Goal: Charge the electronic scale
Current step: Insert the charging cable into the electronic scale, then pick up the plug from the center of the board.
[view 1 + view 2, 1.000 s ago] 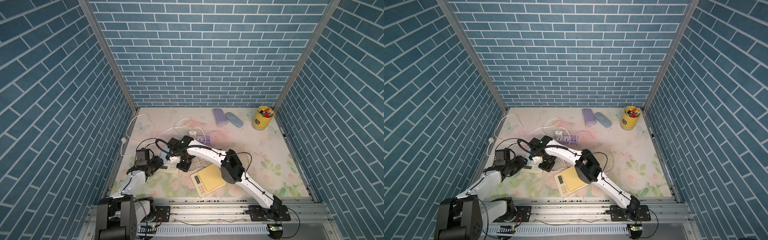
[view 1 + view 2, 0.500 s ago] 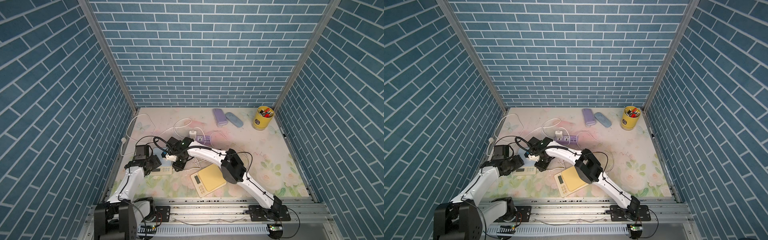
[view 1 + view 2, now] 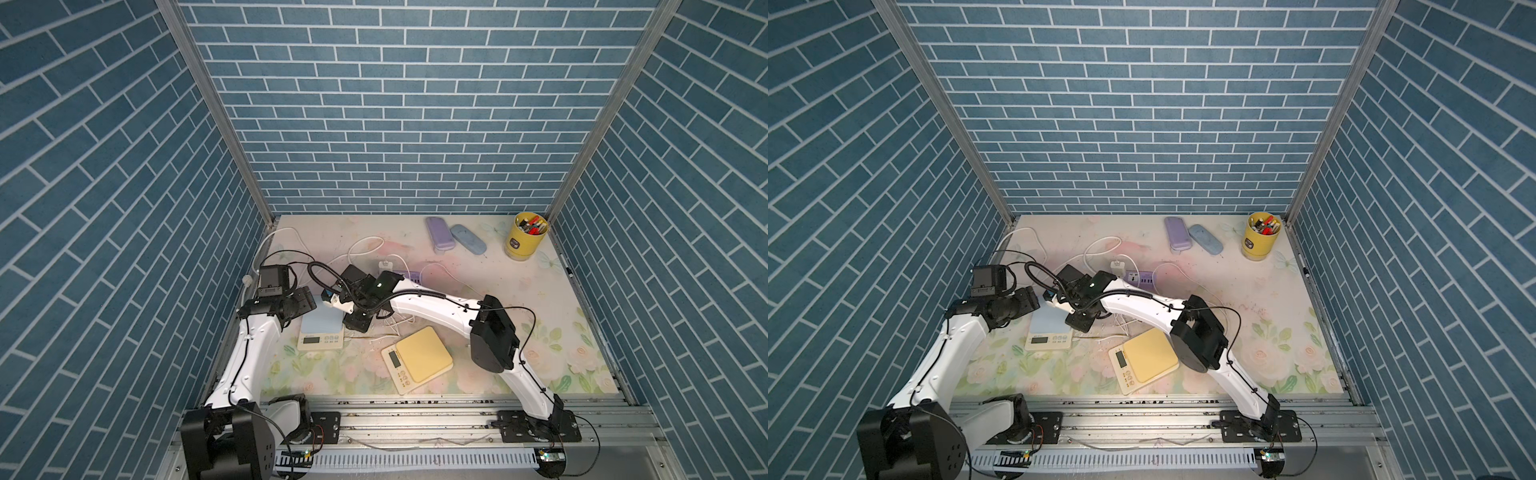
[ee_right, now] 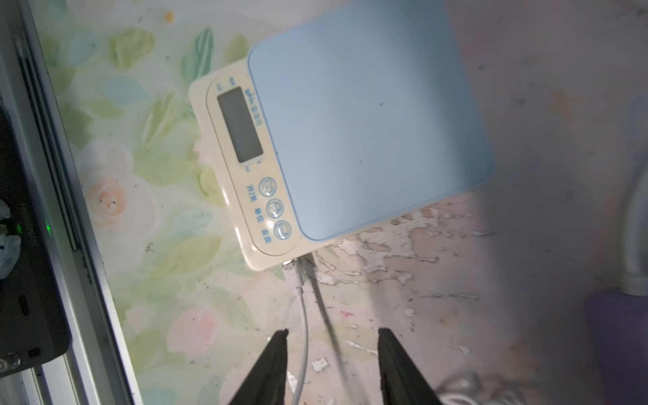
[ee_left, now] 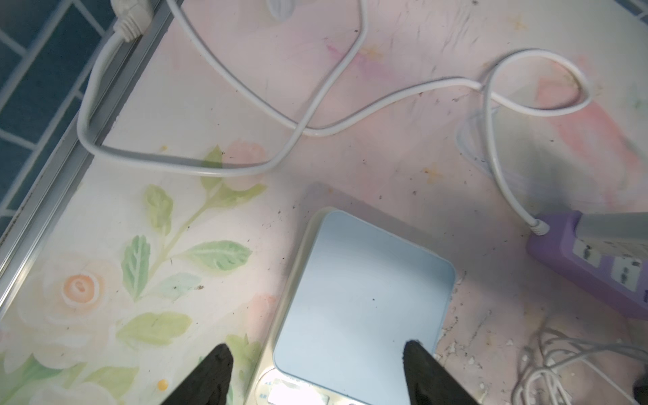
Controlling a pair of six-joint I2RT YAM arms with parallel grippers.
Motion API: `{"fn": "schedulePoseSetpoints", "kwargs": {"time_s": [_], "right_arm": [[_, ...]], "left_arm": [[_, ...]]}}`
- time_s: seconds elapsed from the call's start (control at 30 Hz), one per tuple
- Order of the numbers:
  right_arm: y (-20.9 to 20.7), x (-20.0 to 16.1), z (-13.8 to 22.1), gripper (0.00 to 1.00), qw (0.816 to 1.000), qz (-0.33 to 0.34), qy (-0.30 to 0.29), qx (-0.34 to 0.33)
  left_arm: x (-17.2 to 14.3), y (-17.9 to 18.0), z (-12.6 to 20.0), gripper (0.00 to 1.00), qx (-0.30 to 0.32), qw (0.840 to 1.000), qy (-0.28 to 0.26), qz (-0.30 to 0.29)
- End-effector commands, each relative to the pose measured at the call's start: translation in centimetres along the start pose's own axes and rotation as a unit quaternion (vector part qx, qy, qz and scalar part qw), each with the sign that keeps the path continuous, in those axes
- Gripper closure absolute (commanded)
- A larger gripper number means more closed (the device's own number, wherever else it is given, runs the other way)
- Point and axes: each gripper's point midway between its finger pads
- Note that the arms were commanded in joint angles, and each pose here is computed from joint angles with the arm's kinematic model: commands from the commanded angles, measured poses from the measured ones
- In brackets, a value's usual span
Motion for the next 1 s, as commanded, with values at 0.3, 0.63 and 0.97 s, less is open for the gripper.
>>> {"fn": "schedulePoseSetpoints", "kwargs": {"time_s": [0.3, 0.63, 0.97], "right_arm": [[-15.9, -9.2, 13.4, 0.52, 0.946, -0.237, -0.073, -0.208], [-14.6, -21.5, 8.4, 0.45, 0.918, -0.342, 0.045, -0.196], [-15.3, -21.6, 4.6, 0.33, 0.922, -0.339, 0.063, -0.177]], "left_arm": [[1.7, -14.4, 3.3, 0.23, -0.141, 0.964, -0.007, -0.224], [-4.2, -26.7, 2.9, 0.25, -0.228, 0.900, 0.026, -0.370], [-5.8, -27.3, 2.8, 0.26, -0.243, 0.889, 0.038, -0.387]]}}
Point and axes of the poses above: each gripper's point midway between its finger pads, its own z axis back along the fingers, its own y axis along the line the jaws close on, x = y × z, and after that the axes turned 2 degrees about -z, right-handed
